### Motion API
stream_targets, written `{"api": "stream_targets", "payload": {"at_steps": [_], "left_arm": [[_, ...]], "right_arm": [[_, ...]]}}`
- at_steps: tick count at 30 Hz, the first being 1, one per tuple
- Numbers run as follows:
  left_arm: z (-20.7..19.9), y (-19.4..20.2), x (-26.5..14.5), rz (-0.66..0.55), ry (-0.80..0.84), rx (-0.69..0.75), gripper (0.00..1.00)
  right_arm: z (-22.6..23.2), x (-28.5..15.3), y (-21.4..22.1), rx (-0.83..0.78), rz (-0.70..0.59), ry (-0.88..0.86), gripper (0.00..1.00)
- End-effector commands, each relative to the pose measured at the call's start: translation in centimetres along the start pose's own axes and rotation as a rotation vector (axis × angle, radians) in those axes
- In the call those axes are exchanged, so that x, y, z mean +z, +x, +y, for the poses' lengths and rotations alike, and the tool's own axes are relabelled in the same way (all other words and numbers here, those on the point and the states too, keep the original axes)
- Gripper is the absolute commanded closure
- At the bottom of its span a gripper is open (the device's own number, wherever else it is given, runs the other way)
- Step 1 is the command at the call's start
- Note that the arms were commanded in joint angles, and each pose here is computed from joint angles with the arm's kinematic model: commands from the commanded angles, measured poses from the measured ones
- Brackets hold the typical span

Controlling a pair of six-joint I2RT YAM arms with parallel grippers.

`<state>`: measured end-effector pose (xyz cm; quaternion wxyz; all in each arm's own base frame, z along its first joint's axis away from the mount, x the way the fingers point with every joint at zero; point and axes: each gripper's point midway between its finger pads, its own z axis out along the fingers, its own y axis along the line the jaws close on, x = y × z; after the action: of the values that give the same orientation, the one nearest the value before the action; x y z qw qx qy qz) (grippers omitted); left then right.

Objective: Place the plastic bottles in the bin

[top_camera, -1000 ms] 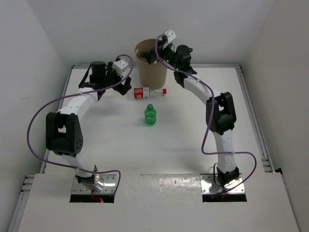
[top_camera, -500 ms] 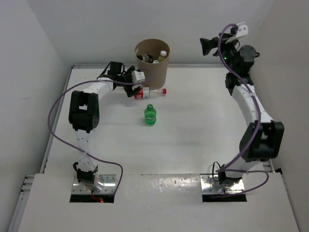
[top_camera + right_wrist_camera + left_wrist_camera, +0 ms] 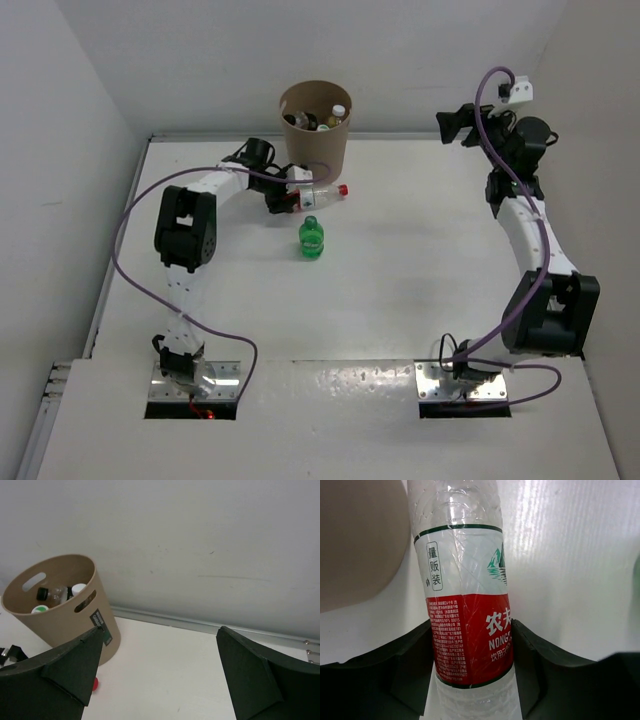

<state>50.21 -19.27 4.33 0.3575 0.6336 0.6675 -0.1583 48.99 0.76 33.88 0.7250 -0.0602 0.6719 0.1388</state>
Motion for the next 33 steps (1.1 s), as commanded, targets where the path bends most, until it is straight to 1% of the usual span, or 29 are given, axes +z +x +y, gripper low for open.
{"api": "stream_targets", "payload": {"at_steps": [1,2,4,5,8,9,10,11,13,14,15,16,17,18,19,20,22,23,24,25,26,29,30,31,32,33], "left_arm": [[-0.2,-1.5,-3.2,-0.002,0.002,0.010,0.41],[-0.1,-1.9,-4.1,-0.012,-0.009,0.002,0.49],[-0.2,-3.1,-5.7,-0.023,-0.031,0.020,0.57],[0.0,-4.4,-7.8,-0.036,-0.069,0.031,0.61],[0.1,-7.5,-11.3,-0.102,-0.118,0.046,0.63],[0.0,-10.4,-13.8,-0.162,-0.149,0.085,0.64],[0.4,-12.0,-15.6,-0.198,-0.180,0.104,0.64],[0.3,-13.9,-17.0,-0.246,-0.188,0.114,0.65],[1.4,-18.2,-21.2,-0.321,-0.288,0.161,0.67],[1.4,-20.0,-22.1,-0.375,-0.299,0.100,0.67],[2.8,-22.1,-23.7,-0.441,-0.372,0.129,0.68],[3.4,-23.5,-24.8,-0.491,-0.408,0.120,0.68],[4.1,-24.9,-26.1,-0.551,-0.449,0.040,0.68],[5.6,-27.3,-28.1,-0.633,-0.541,0.085,0.68],[6.5,-27.4,-27.8,-0.662,-0.564,0.055,0.68],[7.4,-28.2,-27.8,-0.706,-0.591,-0.007,0.68],[9.0,-29.3,-27.4,-0.751,-0.618,-0.009,0.70],[10.4,-29.6,-26.0,-0.768,-0.607,-0.048,0.71],[11.4,-29.7,-25.6,-0.785,-0.616,-0.058,0.71],[12.2,-29.6,-25.0,-0.795,-0.621,-0.074,0.71],[13.5,-29.0,-23.8,-0.809,-0.627,-0.129,0.71],[15.4,-29.3,-23.5,-0.883,-0.666,-0.159,0.71],[16.4,-28.2,-21.9,-0.876,-0.668,-0.186,0.71],[17.0,-29.1,-22.5,-0.900,-0.676,-0.174,0.71],[17.5,-29.0,-22.2,-0.913,-0.674,-0.200,0.71],[18.2,-28.1,-20.5,-0.899,-0.666,-0.216,0.71]], "right_arm": [[1.8,-1.0,-2.7,-0.012,-0.063,-0.051,0.07],[2.1,-1.1,-2.7,-0.009,-0.064,-0.059,0.09],[2.3,-1.4,-2.4,-0.009,-0.058,-0.061,0.09],[2.2,-1.6,-2.4,-0.006,-0.060,-0.060,0.09],[2.6,-2.2,-2.2,-0.011,-0.057,-0.066,0.09],[2.8,-2.3,-2.4,-0.014,-0.062,-0.073,0.10],[2.8,-2.5,-1.6,-0.008,-0.048,-0.075,0.10],[3.0,-2.8,-2.2,-0.020,-0.059,-0.077,0.10],[3.2,-3.1,-1.5,-0.019,-0.046,-0.082,0.10],[3.2,-3.4,-1.7,-0.024,-0.050,-0.080,0.10],[3.3,-3.5,-1.7,-0.022,-0.050,-0.081,0.10],[3.3,-3.6,-1.5,-0.020,-0.045,-0.082,0.10],[3.3,-3.7,-1.2,-0.014,-0.040,-0.081,0.10],[3.4,-3.8,-1.3,-0.015,-0.042,-0.085,0.10],[3.4,-3.8,-1.1,-0.007,-0.038,-0.083,0.10],[3.4,-3.8,-0.9,-0.007,-0.035,-0.082,0.10],[3.4,-3.8,-1.0,-0.004,-0.035,-0.083,0.10],[3.3,-3.9,-0.9,-0.004,-0.031,-0.079,0.10],[3.3,-3.8,-0.6,-0.003,-0.025,-0.078,0.10],[3.2,-3.9,-0.7,-0.003,-0.024,-0.072,0.10],[3.2,-4.1,-0.7,-0.009,-0.025,-0.070,0.10],[2.6,-4.5,-0.3,0.002,-0.018,-0.044,0.10],[2.4,-4.6,-0.3,0.001,-0.019,-0.037,0.10],[2.3,-4.7,0.2,0.009,-0.007,-0.032,0.10],[2.3,-4.7,0.2,0.012,-0.007,-0.029,0.10],[2.2,-4.8,0.5,0.013,-0.002,-0.027,0.10]]}}
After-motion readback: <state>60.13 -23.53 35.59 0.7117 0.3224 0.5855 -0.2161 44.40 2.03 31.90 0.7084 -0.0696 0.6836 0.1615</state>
